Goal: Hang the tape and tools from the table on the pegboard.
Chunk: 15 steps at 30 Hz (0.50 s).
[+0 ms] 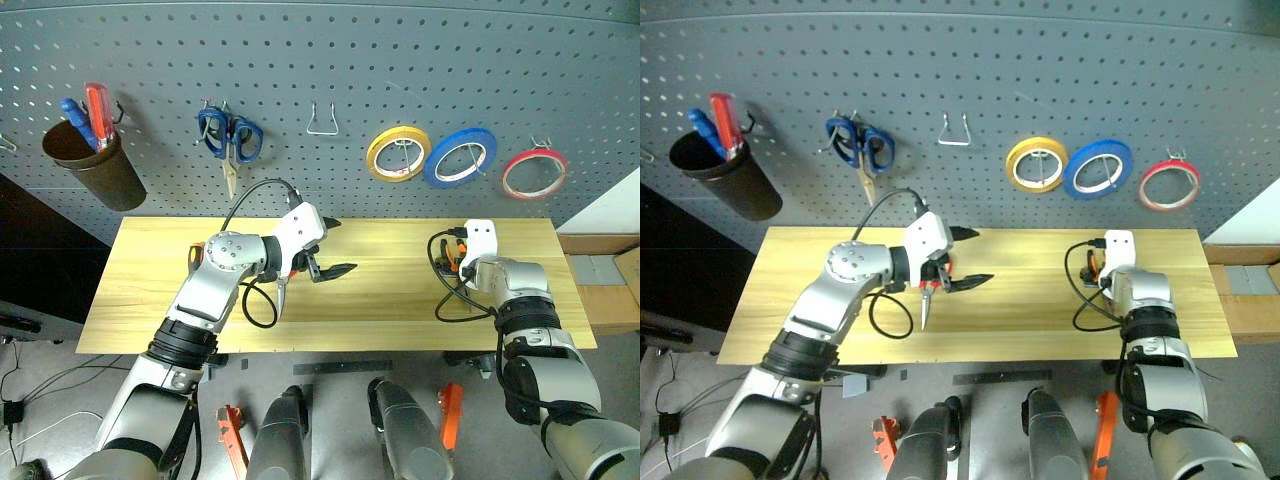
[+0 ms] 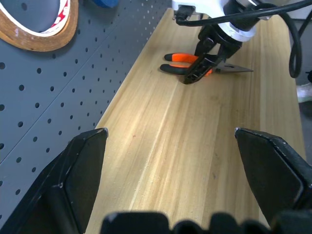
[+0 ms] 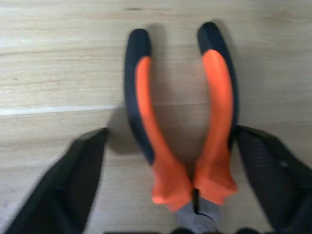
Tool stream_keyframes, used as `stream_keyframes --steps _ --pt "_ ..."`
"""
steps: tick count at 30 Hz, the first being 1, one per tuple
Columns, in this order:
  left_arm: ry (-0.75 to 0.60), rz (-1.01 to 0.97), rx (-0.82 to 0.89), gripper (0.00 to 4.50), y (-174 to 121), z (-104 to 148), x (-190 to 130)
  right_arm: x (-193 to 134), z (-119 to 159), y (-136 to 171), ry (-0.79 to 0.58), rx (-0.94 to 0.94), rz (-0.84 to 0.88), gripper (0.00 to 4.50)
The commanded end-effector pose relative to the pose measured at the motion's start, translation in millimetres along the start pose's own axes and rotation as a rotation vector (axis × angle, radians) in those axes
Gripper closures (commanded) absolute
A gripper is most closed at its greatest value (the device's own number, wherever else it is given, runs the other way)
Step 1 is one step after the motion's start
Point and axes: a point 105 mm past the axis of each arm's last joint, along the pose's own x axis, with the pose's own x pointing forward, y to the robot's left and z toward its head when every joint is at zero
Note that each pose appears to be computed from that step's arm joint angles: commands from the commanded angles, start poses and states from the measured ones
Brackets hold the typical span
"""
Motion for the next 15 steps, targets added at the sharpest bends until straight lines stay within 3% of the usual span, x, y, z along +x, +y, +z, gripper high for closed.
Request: stream_keyframes --steps 1,3,11,15 --pt "-0.042 0.023 -0.002 0.0 0.9 10.1 -3.8 0.8 -2.1 -3.0 -0.009 -0.033 -0.023 1.62" --pt "-0.042 0.025 -0.015 0.0 -0.1 9.2 -5.0 -1.1 2.4 -1.9 -0.039 -0.059 -0.026 1.97" --pt "-0.106 0.122 -0.133 0.0 5.2 11.6 -24.7 -46.2 23.0 25.5 -0.218 -0.149 0.04 1.97" --pt "-0.127 0.182 -0.181 0.0 10.0 10.6 -44.1 -99.4 29.8 73.5 -0.343 -0.175 0.181 1.98"
